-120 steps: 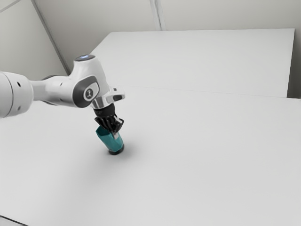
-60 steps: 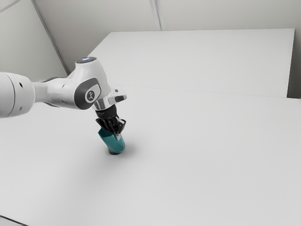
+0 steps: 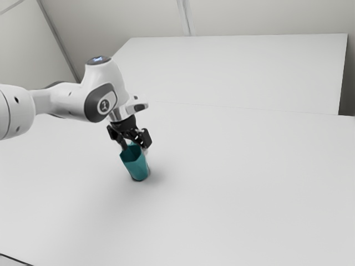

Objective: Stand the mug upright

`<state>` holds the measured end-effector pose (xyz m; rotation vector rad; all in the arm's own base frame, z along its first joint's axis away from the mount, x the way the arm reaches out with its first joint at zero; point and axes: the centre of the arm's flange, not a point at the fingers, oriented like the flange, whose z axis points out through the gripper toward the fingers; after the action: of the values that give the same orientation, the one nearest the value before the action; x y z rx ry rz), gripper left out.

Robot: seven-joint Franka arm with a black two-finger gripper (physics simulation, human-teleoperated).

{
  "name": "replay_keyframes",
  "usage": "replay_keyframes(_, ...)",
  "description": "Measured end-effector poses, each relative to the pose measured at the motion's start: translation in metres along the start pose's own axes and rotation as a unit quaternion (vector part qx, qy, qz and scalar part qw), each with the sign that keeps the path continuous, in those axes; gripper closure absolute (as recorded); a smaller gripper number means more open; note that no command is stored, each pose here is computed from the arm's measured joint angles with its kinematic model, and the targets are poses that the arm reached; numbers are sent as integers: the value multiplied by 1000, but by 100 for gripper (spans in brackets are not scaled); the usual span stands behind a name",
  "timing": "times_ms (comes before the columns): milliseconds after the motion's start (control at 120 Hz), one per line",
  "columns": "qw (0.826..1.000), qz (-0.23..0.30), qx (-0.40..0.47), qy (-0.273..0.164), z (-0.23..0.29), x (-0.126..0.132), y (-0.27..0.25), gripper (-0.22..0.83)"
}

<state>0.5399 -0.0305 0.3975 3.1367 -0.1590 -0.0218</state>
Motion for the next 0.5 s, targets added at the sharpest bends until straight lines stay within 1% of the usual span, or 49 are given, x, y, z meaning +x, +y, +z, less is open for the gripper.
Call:
replay_keyframes(100, 1000, 1, 8, 5, -16, -2, 4, 5)
replay_keyframes(200, 1000, 6, 9, 21, -43, 7, 9, 3)
replay_keyframes(275, 999, 10, 7, 41, -81, 21, 12, 2)
replay_keyframes(358, 998, 13, 6, 60, -125, 30, 16, 1)
replay_keyframes(442, 997, 13, 7, 76, -167, 34, 19, 1)
replay_keyframes(500, 997, 15, 8, 78, -189, 34, 22, 1)
